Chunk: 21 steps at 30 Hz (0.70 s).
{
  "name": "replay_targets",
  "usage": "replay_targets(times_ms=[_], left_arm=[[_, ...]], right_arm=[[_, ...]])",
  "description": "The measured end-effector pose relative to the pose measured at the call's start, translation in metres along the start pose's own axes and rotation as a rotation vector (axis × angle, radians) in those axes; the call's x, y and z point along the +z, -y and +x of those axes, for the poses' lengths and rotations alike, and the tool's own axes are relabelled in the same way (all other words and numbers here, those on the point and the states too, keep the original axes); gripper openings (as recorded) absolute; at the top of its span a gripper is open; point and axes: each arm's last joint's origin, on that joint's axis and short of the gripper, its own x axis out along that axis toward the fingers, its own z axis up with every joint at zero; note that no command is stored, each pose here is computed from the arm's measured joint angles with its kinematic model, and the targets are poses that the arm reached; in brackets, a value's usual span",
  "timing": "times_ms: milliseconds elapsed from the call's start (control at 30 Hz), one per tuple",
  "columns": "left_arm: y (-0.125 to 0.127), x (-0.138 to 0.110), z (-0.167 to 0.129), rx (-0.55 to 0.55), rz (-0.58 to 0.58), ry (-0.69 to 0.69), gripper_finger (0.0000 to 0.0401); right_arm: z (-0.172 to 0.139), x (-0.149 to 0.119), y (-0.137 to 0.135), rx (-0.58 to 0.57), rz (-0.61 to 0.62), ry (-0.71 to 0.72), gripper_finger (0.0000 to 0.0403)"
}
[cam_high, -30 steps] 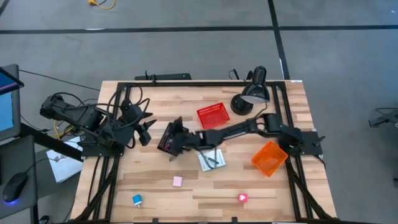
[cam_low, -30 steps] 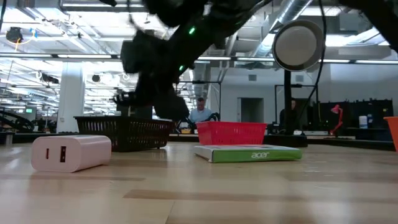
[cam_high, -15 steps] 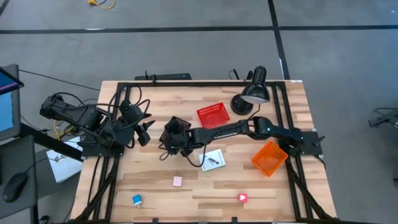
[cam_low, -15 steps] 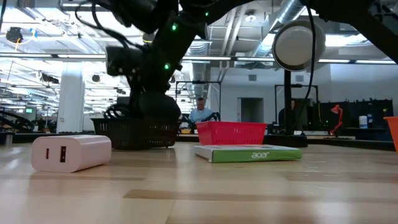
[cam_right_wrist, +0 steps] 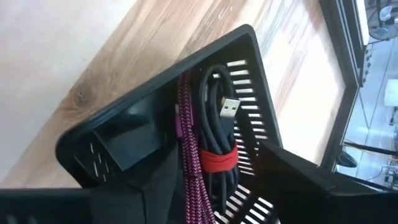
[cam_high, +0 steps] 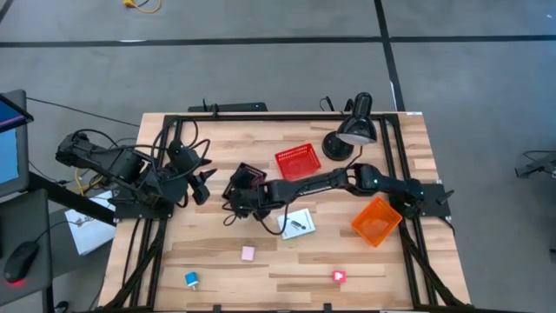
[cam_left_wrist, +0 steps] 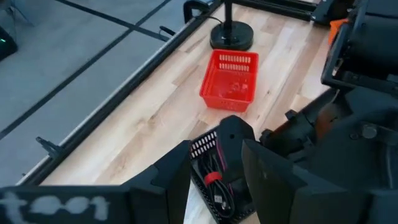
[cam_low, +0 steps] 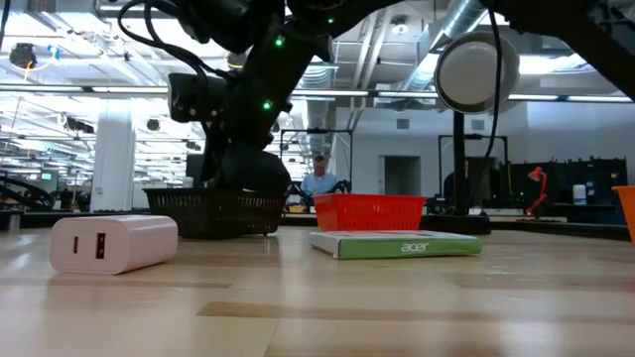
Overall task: Pick and place items into bin
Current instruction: Put the blue charger adapter into the red bin
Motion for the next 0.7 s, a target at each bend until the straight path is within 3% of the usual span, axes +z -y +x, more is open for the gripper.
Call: replay_targets(times_ms=[267,367,467,567,700], left_arm=[[0.001,-0.007,0.002,-0.058,0.006,-0.094,0.0134],[0.0,-0.008,0.003,-0.079,-0.015,-0.132,0.0134],[0.004,-0.009,0.004,-0.143,0.014,-0.185,0.0133],[0.017,-0.013,0.002,-0.336,0.092,-0.286,0.0128],[0.052,-0.019,0.0,-0.566,0.164,-0.347,0.0119]], right_arm=[[-0.026,0.014,-0.013,-0.095,-0.127,-0.107,0.0226],[-0.056,0.013,0.002,-0.103,-0.085,-0.082,0.0226],[-0.092,0.009,0.023,-0.084,0.048,-0.014,0.0225],[-0.127,-0.005,0.042,0.091,0.275,0.115,0.0225],[-0.155,-0.029,0.055,0.539,0.504,0.238,0.0225]])
